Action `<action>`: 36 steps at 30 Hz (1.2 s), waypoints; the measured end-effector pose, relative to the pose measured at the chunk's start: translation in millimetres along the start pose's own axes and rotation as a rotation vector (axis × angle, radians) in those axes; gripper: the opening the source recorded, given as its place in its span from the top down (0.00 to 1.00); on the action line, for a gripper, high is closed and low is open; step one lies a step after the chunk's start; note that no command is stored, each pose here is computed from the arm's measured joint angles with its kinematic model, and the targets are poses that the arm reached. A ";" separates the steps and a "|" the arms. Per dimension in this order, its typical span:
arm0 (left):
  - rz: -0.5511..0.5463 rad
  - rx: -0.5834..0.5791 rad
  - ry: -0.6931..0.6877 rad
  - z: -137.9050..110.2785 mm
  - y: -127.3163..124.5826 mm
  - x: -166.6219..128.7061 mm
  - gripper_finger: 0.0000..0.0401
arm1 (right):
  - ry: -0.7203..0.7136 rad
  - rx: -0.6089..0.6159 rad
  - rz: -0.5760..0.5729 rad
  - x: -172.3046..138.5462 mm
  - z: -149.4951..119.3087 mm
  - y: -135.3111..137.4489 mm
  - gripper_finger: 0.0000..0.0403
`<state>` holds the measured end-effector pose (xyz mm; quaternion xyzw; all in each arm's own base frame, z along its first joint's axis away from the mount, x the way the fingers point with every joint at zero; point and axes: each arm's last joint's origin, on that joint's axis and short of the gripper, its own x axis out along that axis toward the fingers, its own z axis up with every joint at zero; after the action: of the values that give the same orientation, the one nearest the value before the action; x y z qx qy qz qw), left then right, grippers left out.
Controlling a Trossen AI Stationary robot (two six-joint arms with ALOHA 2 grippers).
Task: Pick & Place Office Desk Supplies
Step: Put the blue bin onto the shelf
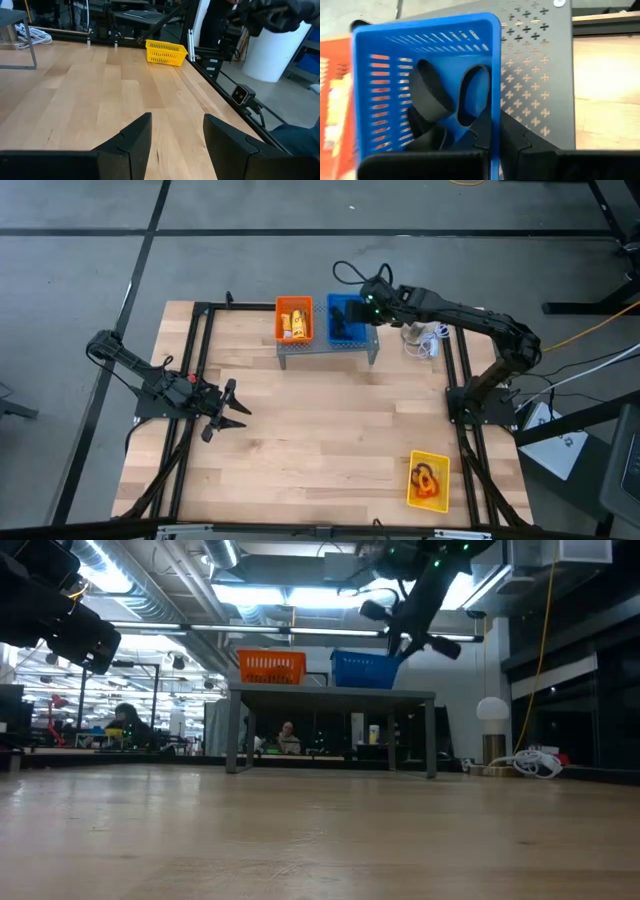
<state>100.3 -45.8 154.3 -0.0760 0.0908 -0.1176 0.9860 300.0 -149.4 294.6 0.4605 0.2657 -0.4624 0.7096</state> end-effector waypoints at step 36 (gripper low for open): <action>0.000 0.009 0.004 -0.4 0.0 0.0 0.57 | 0.006 -0.008 0.014 28.4 16.0 24.8 0.97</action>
<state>100.2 -45.8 153.9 -0.0713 0.0923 -0.1181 0.9861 333.8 -171.7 288.9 0.4607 0.2665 -0.4549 0.7140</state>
